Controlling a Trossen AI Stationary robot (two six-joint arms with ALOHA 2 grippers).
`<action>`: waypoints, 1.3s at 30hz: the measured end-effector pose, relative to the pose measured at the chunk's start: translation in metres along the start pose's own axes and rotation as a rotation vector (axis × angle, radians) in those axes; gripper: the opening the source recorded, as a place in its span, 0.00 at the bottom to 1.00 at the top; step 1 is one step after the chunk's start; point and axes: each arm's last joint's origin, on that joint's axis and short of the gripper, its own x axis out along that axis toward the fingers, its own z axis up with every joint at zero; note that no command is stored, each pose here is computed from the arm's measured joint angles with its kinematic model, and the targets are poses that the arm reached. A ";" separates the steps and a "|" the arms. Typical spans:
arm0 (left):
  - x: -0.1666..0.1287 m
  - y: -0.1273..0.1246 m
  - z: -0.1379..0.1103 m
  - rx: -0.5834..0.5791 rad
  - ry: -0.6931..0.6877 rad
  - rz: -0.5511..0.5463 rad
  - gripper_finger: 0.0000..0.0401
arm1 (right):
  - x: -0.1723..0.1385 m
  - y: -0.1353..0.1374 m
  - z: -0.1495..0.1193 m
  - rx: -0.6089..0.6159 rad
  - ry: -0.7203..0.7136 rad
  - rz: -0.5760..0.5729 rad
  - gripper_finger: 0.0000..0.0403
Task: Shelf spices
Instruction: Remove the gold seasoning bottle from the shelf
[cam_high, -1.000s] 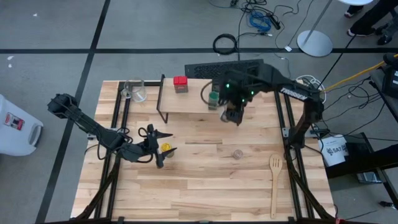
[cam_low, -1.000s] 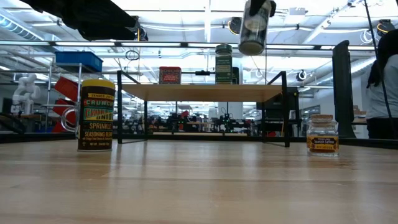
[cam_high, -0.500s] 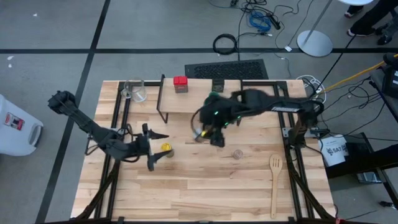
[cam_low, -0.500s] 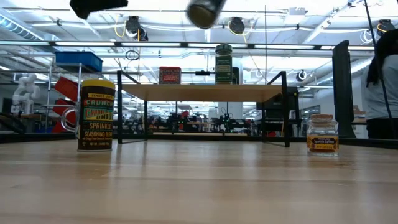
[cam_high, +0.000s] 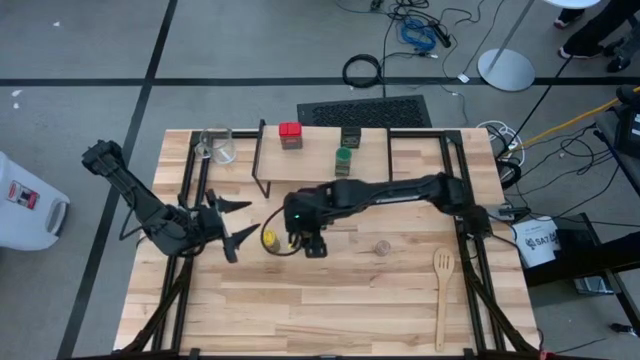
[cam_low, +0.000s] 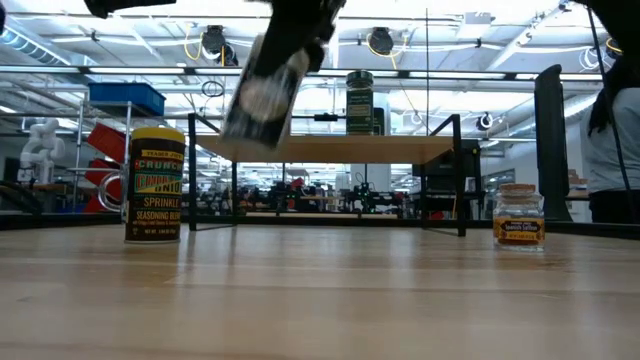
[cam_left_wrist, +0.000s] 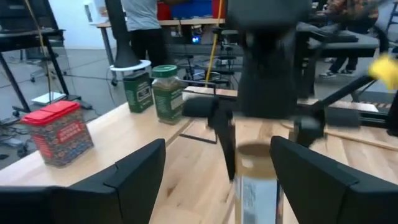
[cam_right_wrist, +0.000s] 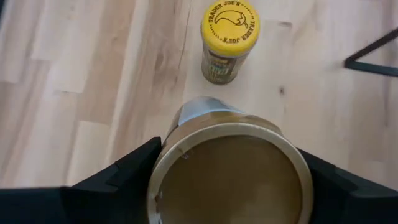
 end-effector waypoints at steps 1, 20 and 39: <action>-0.001 0.001 0.000 -0.003 -0.001 0.004 0.75 | 0.007 -0.001 0.000 -0.004 0.002 -0.001 0.68; -0.001 0.003 0.000 0.008 0.001 0.038 0.75 | 0.055 -0.010 0.002 -0.026 -0.014 -0.011 0.69; -0.001 0.003 0.000 0.002 0.000 0.037 0.75 | 0.061 -0.011 0.002 -0.043 -0.018 -0.010 0.69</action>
